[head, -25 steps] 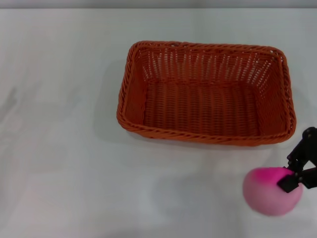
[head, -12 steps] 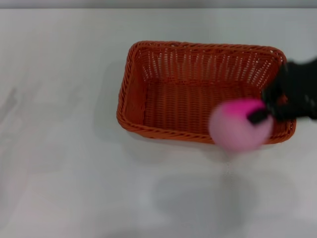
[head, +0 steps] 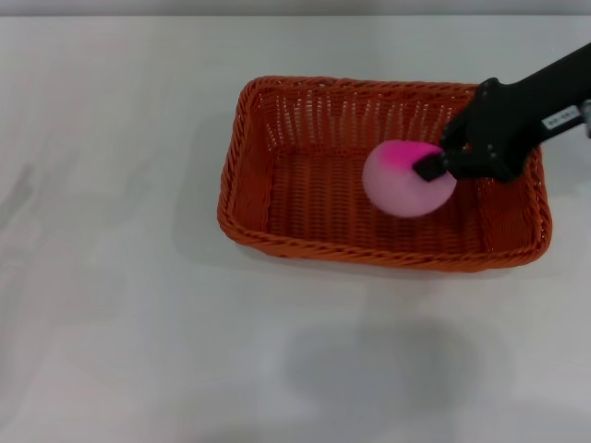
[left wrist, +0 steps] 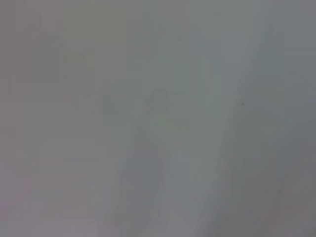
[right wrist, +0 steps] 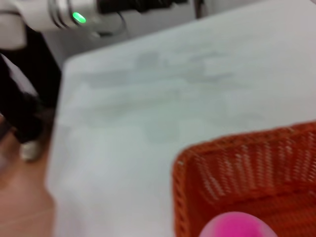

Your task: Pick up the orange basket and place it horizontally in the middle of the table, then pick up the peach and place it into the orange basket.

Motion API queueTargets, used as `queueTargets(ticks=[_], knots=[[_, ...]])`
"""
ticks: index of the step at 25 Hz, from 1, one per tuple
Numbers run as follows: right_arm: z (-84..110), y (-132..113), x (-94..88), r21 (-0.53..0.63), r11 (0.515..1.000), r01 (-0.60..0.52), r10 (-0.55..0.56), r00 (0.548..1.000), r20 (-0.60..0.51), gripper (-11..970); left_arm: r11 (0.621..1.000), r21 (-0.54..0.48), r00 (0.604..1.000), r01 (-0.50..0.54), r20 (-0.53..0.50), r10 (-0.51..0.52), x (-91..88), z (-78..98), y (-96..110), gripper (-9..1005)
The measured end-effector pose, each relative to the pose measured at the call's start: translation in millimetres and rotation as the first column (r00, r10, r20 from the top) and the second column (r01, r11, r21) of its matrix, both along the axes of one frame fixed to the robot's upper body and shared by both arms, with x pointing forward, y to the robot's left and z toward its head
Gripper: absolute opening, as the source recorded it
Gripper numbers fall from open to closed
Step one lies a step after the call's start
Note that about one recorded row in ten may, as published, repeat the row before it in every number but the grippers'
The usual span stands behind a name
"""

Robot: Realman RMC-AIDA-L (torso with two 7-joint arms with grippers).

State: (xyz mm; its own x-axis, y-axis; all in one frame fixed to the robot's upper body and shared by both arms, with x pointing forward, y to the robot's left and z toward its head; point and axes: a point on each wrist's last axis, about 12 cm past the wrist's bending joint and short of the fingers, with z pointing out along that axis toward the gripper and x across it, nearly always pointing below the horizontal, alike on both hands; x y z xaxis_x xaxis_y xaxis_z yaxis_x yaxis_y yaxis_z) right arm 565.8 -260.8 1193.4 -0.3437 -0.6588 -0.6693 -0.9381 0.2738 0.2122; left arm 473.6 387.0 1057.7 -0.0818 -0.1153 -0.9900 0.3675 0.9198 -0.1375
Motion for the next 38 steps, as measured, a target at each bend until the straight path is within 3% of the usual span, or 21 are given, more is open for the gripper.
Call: queueTargets(ticks=[9,20,24,28,33,35,36,38], knots=[[-16.5,3,14.5,-0.06,0.994,0.086,-0.085,0.996,0.023,73,1.0,0.017,1.0,0.0,0.001,0.0,0.1,-0.9,0,869],[-21.4,7,16.8,-0.045,0.995,0.088,-0.088,0.996,0.009,282,1.0,0.018,1.0,-0.003,0.002,0.003,0.0,-0.8,0,869],[-14.7,-1,17.1,-0.01,0.994,0.106,-0.106,0.994,0.037,475,1.0,0.018,1.0,-0.004,0.003,0.004,0.0,-0.7,0,869],[10.4,-28,7.4,0.141,0.98,0.139,-0.153,0.984,0.093,610,1.0,0.016,1.0,-0.009,0.008,0.009,0.2,0.1,1,868],[42.1,-83,-22.6,0.347,0.913,0.213,-0.299,0.929,0.218,609,1.0,0.018,1.0,-0.024,0.016,0.023,0.1,2.2,5,868],[43.9,-101,-35.3,0.402,0.886,0.233,-0.35,0.904,0.247,608,0.999,0.018,0.999,-0.031,0.022,0.03,0.2,3.5,6,868],[39.6,-121,-48.8,0.456,0.849,0.267,-0.418,0.868,0.269,608,0.999,0.017,0.999,-0.034,0.025,0.034,0.4,4.2,7,868],[28.0,-138,-61.5,0.496,0.809,0.315,-0.49,0.828,0.274,607,0.999,0.015,0.999,-0.04,0.033,0.039,1.1,5.6,8,868]])
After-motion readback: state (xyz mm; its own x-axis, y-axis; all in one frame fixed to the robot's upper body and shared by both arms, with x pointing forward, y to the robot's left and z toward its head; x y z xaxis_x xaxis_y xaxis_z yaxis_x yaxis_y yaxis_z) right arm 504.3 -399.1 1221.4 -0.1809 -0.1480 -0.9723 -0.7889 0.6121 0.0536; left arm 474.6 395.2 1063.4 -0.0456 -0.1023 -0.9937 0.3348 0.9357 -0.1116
